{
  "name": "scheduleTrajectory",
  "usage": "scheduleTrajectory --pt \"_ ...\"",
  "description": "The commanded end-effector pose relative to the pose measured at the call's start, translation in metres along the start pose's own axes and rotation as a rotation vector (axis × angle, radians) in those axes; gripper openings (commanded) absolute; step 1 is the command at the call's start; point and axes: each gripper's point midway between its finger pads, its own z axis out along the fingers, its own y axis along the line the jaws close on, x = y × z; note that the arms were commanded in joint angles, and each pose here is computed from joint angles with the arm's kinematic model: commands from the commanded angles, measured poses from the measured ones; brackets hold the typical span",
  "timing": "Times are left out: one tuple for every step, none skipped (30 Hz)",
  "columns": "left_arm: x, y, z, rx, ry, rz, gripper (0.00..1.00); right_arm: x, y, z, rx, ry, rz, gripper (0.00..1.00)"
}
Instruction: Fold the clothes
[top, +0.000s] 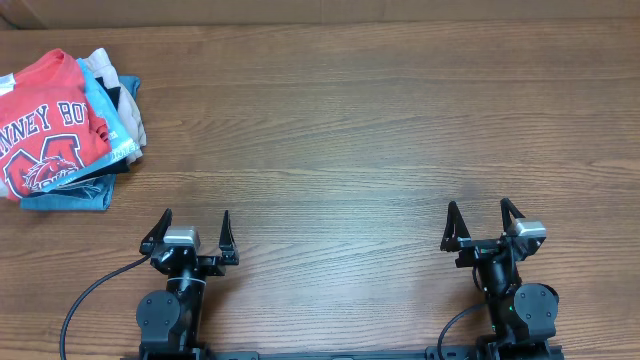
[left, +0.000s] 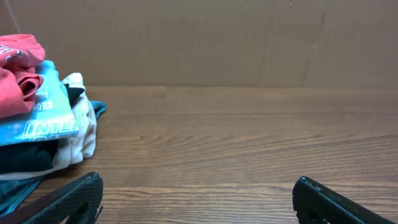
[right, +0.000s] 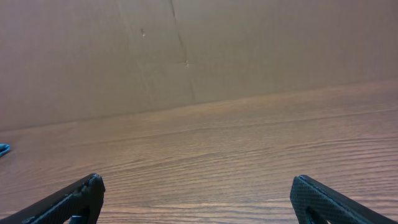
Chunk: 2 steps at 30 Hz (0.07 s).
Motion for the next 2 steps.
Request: scheduleTrajectory --pt "0.0002 0.0002 -0.0002 -0.004 -0.005 0.020 1.00 0.0014 -0.0011 0.0001 0.003 -0.006 -0.004 1.00" --pt "0.0002 0.0002 -0.0002 -0.004 -0.005 0.020 1.00 0.0014 -0.0011 0.0001 0.003 -0.006 -0.004 1.00"
